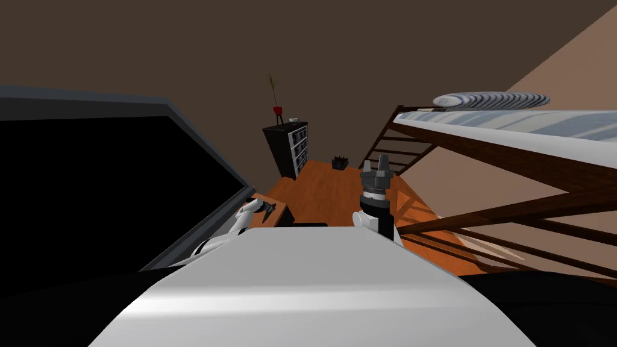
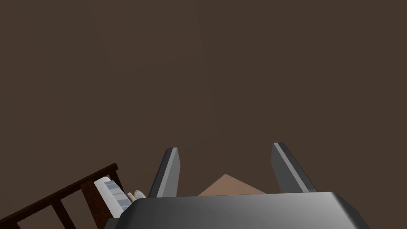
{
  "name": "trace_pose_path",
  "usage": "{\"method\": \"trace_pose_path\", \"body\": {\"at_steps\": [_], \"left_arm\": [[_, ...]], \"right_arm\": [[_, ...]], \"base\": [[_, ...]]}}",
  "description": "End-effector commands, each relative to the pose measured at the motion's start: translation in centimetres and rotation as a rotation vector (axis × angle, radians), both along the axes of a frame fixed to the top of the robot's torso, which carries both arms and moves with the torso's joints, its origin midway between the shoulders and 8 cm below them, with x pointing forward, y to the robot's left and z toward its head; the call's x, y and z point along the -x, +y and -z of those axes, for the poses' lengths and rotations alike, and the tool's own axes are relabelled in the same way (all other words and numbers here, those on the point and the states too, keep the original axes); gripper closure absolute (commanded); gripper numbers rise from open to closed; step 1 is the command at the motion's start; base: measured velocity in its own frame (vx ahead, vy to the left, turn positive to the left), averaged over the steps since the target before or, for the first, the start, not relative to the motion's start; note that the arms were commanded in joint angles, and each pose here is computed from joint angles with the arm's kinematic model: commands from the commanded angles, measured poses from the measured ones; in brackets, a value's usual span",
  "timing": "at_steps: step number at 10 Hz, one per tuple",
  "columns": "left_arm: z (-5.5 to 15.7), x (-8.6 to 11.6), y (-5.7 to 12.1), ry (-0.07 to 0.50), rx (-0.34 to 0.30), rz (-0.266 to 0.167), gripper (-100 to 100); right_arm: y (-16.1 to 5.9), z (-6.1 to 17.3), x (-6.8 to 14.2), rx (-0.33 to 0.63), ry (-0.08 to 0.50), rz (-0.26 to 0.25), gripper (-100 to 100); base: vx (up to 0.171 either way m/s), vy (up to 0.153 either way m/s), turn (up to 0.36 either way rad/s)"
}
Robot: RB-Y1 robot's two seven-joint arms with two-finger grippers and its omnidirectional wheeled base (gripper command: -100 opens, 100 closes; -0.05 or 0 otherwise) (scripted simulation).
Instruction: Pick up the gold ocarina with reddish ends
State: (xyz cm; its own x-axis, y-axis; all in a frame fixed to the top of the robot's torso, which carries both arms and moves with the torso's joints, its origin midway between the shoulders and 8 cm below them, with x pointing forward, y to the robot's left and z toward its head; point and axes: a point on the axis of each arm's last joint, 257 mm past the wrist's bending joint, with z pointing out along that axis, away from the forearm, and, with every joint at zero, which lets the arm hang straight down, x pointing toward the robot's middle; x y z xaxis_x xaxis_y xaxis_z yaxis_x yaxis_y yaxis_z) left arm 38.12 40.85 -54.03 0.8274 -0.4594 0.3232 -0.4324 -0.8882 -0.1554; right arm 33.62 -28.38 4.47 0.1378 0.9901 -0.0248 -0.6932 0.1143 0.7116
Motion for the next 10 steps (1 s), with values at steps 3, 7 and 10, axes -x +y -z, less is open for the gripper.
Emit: {"method": "trace_pose_path", "body": {"at_steps": [3, 7, 10], "left_arm": [[0.28, -0.49, -0.11, 0.002, 0.001, -0.056, -100], [0.48, -0.98, -0.2, 0.001, 0.0, -0.103, -100], [0.65, -1.47, -0.3, -0.002, -0.009, -0.128, -100]], "right_arm": [[0.0, 0.0, 0.0, 0.0, 0.0, 0.0, 0], [0.0, 0.0, 0.0, 0.0, 0.0, 0.0, 0], [0.0, 0.0, 0.0, 0.0, 0.0, 0.0, 0]], "base": [[-0.067, 0.06, -0.175], [-0.053, 0.044, -0.129], [-0.04, 0.017, -0.031]]}}
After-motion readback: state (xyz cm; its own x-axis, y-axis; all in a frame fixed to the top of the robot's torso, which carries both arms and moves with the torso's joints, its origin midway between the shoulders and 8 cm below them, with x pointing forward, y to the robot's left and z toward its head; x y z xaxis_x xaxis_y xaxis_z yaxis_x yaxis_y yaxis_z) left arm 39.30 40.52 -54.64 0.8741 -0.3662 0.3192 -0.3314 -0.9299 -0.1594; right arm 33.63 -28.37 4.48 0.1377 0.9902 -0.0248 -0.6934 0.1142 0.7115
